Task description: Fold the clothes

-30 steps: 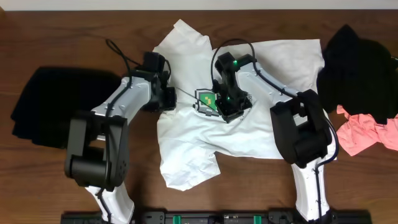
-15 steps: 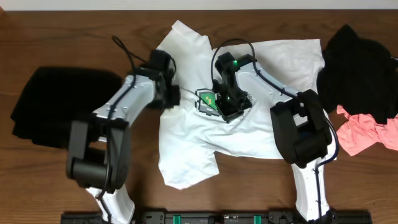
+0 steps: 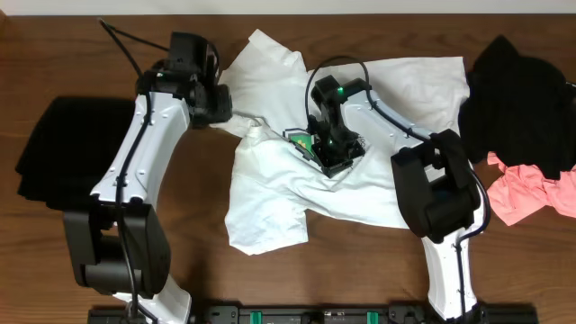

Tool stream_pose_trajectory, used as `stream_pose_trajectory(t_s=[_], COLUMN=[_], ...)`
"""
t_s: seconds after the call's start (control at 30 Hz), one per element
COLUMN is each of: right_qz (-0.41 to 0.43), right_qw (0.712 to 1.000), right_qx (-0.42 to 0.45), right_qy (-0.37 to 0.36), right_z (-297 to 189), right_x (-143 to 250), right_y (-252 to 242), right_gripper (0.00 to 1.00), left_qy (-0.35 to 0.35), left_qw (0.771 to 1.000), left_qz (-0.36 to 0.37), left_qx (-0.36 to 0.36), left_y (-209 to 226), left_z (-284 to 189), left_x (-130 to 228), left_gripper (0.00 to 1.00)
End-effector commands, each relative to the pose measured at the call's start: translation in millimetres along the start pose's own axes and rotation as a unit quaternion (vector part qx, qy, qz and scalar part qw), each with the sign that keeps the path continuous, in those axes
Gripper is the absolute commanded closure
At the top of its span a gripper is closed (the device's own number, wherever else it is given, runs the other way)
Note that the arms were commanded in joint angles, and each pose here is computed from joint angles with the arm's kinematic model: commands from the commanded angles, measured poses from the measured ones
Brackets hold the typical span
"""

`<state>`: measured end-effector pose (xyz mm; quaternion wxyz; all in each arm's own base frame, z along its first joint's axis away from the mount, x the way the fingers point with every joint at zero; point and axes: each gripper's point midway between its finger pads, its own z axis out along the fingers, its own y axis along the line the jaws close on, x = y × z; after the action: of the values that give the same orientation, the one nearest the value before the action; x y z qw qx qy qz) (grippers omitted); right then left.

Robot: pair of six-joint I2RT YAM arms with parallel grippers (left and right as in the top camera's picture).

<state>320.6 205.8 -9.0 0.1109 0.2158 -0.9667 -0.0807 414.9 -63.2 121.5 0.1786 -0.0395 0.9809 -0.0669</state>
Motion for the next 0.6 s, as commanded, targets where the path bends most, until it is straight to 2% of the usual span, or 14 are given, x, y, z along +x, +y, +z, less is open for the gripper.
stream_pose_trajectory(t_s=[0.0,0.13,0.23,0.37,0.57], right_qz=[0.015,0.015,0.015,0.015,0.015], right_qw=[0.992,0.992,0.992,0.992,0.992], right_qx=[0.079,0.079,0.079,0.079,0.079], right_qy=[0.093,0.093,0.093,0.094,0.094], right_z=[59.4,59.4,59.4,59.3,59.3], right_x=[33.0,33.0,33.0,33.2,33.3], right_y=[-37.6,-37.6,-37.6,-37.6,-37.6], right_gripper=[0.98,0.98,0.99,0.98,0.98], left_qy=[0.025,0.059,0.045,-0.003,-0.049], left_qw=[1.0,0.998,0.998,0.999,0.997], left_qz=[0.009,0.013,0.027,0.032,0.037], left_qx=[-0.013,-0.007,0.023,0.035,0.046], left_y=[5.0,0.8,-13.0,-17.0,-22.3], left_z=[2.8,22.4,44.2,65.8,67.5], left_x=[13.5,42.1,48.7,40.6,20.2], left_gripper=[0.7,0.7,0.66,0.64,0.63])
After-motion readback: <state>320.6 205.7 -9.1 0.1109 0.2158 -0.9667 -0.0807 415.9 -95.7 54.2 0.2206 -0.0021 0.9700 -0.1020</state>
